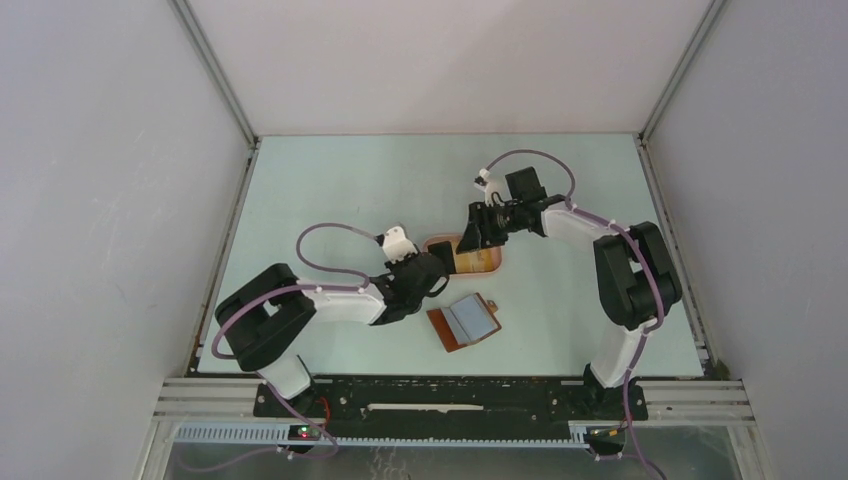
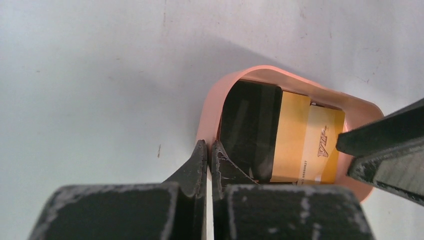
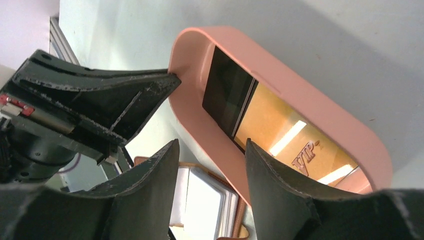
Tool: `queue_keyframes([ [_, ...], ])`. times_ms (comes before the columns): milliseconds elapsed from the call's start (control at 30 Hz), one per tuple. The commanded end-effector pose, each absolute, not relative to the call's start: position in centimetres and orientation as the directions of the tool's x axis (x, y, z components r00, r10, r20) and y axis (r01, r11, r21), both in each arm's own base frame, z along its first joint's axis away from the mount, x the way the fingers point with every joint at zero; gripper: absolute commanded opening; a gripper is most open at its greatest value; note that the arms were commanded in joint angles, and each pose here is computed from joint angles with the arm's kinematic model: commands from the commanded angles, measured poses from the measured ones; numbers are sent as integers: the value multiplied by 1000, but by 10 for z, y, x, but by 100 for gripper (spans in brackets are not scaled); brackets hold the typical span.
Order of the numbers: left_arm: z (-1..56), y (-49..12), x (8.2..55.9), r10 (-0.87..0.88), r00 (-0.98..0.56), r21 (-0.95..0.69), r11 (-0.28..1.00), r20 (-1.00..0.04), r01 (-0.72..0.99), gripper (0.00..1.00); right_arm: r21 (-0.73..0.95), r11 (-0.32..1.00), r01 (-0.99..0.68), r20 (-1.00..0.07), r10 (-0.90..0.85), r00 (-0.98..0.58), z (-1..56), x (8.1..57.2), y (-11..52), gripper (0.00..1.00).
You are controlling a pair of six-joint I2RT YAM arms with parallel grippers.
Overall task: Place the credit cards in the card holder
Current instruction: Move the storage box to the center of the board.
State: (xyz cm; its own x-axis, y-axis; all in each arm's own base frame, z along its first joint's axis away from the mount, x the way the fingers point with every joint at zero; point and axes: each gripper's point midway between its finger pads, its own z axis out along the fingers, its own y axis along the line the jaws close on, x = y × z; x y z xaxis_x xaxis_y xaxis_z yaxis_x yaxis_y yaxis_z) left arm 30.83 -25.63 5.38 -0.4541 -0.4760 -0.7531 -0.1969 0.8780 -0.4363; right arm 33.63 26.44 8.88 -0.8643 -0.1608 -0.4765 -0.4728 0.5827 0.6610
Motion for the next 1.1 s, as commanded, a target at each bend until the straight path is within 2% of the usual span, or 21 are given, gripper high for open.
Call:
queue_keyframes([
  [0,83,-233,317,-555,-241,-489,824,-796,-285,0,576,477,-664,-648,-228,-726,123,332,265,60],
  [200,80,-230,318,-563,-171,-505,814,-809,-288,0,581,460,-671,-643,-246,-725,115,327,266,60],
  [367,77,-237,311,-585,-215,-521,803,-782,-290,0,525,569,-632,-624,-248,-741,95,333,270,60],
  [500,72,-235,305,-612,-234,-537,783,-755,-313,0,367,691,-623,-671,-268,-691,92,353,257,61],
  [600,72,-235,302,-629,-239,-547,769,-740,-331,0,277,758,-590,-679,-279,-679,88,361,249,65],
  [833,74,-237,294,-665,-255,-572,740,-702,-354,0,130,810,-571,-683,-344,-644,77,369,249,81],
  [1067,77,-244,290,-670,-263,-581,737,-694,-345,0,203,845,-495,-594,-296,-748,54,360,261,85],
])
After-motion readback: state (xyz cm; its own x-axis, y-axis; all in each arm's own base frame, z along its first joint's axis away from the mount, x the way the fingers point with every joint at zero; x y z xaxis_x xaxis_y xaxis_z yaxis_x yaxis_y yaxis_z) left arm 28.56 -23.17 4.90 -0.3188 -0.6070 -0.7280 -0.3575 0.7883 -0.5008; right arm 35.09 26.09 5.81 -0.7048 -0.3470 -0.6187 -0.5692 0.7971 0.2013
